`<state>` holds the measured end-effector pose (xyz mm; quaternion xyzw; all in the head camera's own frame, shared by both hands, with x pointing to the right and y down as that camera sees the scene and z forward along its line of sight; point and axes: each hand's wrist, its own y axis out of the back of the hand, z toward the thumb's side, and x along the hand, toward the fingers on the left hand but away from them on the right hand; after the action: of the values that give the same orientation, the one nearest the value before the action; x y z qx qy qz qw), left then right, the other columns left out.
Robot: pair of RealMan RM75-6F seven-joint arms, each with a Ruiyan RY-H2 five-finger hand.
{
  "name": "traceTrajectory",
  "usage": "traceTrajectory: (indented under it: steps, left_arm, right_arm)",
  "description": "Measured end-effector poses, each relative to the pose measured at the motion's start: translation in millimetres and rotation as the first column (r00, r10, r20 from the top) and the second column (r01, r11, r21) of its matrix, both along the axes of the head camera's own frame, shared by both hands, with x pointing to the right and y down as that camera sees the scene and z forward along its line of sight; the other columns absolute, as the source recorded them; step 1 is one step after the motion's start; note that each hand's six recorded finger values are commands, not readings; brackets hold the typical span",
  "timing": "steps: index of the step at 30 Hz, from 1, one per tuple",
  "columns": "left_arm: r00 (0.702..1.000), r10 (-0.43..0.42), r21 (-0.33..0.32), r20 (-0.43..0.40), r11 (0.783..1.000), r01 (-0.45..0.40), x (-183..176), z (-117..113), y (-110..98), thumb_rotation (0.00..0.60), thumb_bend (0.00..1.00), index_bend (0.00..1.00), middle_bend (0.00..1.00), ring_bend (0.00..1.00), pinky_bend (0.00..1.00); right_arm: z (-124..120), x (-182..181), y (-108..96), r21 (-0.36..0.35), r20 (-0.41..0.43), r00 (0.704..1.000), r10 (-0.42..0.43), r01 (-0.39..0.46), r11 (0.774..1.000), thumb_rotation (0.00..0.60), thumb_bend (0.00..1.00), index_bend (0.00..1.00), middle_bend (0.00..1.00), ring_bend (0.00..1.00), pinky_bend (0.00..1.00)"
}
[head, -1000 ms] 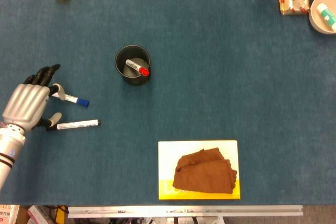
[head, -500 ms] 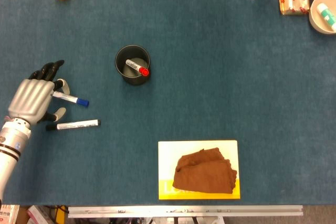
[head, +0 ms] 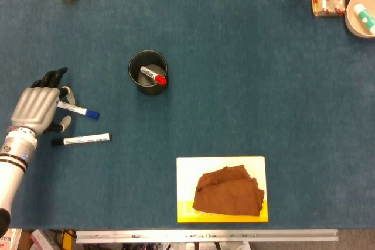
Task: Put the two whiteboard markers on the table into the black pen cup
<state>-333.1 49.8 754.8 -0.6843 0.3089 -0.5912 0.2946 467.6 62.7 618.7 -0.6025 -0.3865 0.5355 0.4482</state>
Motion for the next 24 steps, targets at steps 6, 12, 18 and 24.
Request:
traceTrajectory:
  steps: [6,12,18,24]
  left_arm:
    - [1.000,0.002,-0.015,0.030,1.000,-0.002,0.0,7.4,-3.6,0.600,0.32,0.43,0.00,0.00,0.17]
    - [0.999,0.025,-0.024,0.027,0.999,-0.025,6.2,11.9,-1.3,0.600,0.32,0.44,0.00,0.00,0.17]
    - [0.999,0.043,-0.034,0.009,0.999,-0.042,14.0,16.2,3.8,0.600,0.32,0.44,0.00,0.00,0.17]
    - [0.998,0.063,-0.036,0.003,0.997,-0.063,21.6,22.4,6.6,0.600,0.32,0.44,0.00,0.00,0.17]
  right_arm:
    - [0.6,-0.1,0.2,-0.002,-0.002,1.000,0.000,0.000,1.000,0.600,0.00,0.40,0.36,0.27,0.40]
    - [0.3,0.0,-0.1,-0.001,-0.001,1.000,0.000,0.000,1.000,0.600,0.00,0.40,0.36,0.27,0.40]
    - [0.2,0.2,-0.2,-0.002,0.000,1.000,0.000,0.000,1.000,0.600,0.00,0.40,0.36,0.27,0.40]
    - [0.0,-0.1,-0.1,-0.001,0.001,1.000,0.000,0.000,1.000,0.600,0.00,0.40,0.36,0.27,0.40]
